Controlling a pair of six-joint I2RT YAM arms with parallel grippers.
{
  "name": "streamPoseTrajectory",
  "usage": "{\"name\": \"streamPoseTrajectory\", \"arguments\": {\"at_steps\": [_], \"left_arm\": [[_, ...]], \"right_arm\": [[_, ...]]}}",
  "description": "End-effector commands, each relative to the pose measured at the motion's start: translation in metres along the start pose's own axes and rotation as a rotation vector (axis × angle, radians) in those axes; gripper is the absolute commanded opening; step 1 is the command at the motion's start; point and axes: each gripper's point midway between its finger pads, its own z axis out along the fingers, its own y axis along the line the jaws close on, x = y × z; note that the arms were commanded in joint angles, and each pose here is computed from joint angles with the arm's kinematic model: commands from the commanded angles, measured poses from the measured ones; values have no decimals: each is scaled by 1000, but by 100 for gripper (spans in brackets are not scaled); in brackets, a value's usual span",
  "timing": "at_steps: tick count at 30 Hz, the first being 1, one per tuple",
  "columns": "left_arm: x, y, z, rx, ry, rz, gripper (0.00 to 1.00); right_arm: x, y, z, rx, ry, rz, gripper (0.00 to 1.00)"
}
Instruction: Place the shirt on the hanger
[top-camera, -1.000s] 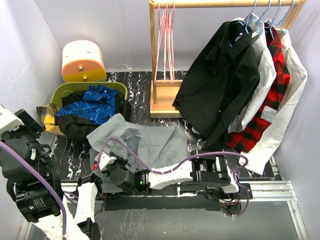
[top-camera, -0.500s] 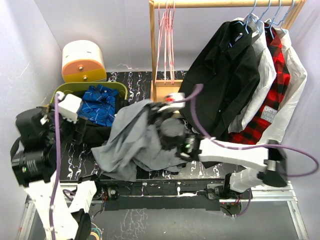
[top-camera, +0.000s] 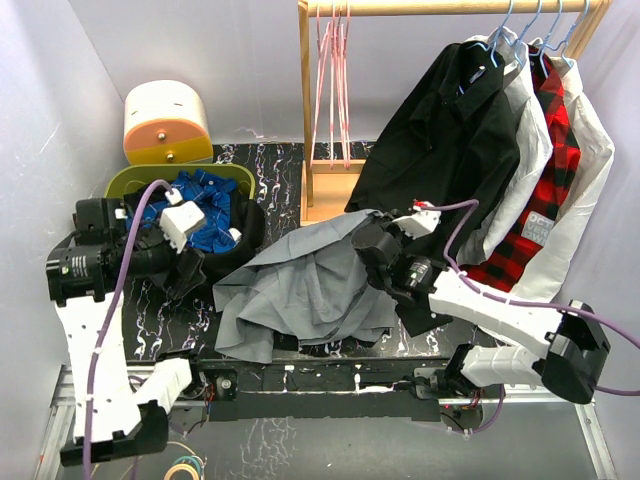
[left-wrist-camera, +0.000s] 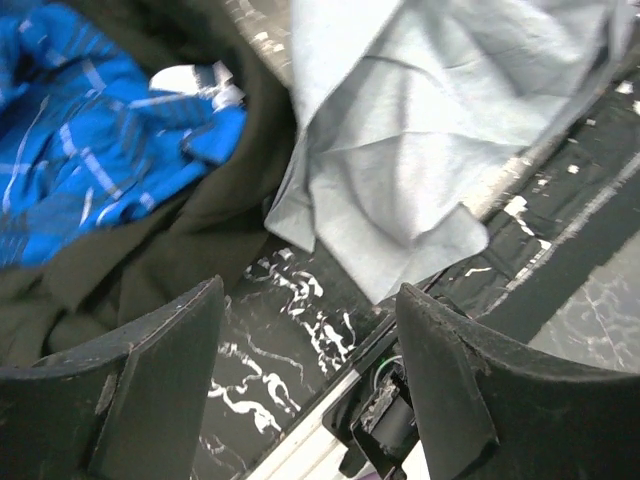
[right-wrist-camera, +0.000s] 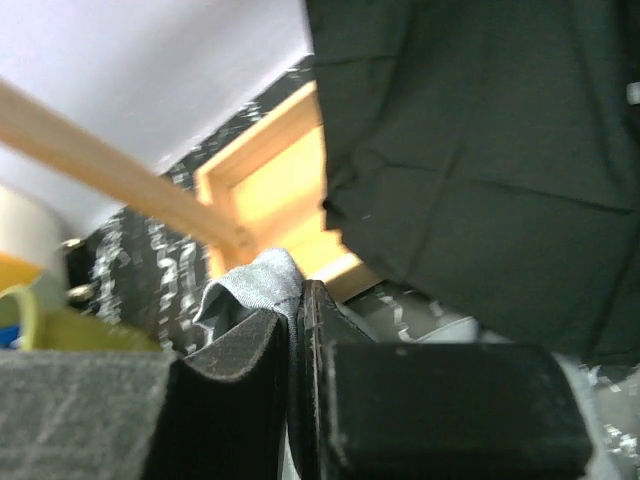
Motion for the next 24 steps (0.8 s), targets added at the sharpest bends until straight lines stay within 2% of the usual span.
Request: {"name": "streamPoseTrajectory", "arguments": {"at_steps": [1, 4, 6, 7, 8, 10, 11, 16, 20, 24], "left_arm": [[-21, -29, 14, 207, -20, 43, 68], [-10, -32, 26, 231, 101, 123, 69], [-3, -32, 34, 240, 184, 185, 77], [-1, -35, 39, 256, 216, 215, 80], [-1, -40, 43, 277, 237, 245, 82], [-2, -54, 50, 329, 273, 306, 83], [-1, -64, 53, 357, 300, 339, 85], [14, -107, 72, 405, 444, 617, 94], [21, -129, 84, 443, 462, 764, 97], [22, -133, 114, 358, 438, 877, 97]], "right_arm": [[11, -38, 34, 147, 13, 62, 8], [24, -49, 60, 207, 58, 29, 8], [36, -50, 74, 209, 99, -1, 11], [40, -46, 79, 179, 112, -12, 23], [43, -40, 84, 129, 131, -31, 44], [46, -21, 92, -17, 169, -49, 93], [47, -15, 96, -68, 186, -58, 98], [41, -11, 103, -186, 279, -58, 98], [16, 5, 82, -309, 286, -35, 98], [-39, 31, 45, -429, 229, -31, 98]]}}
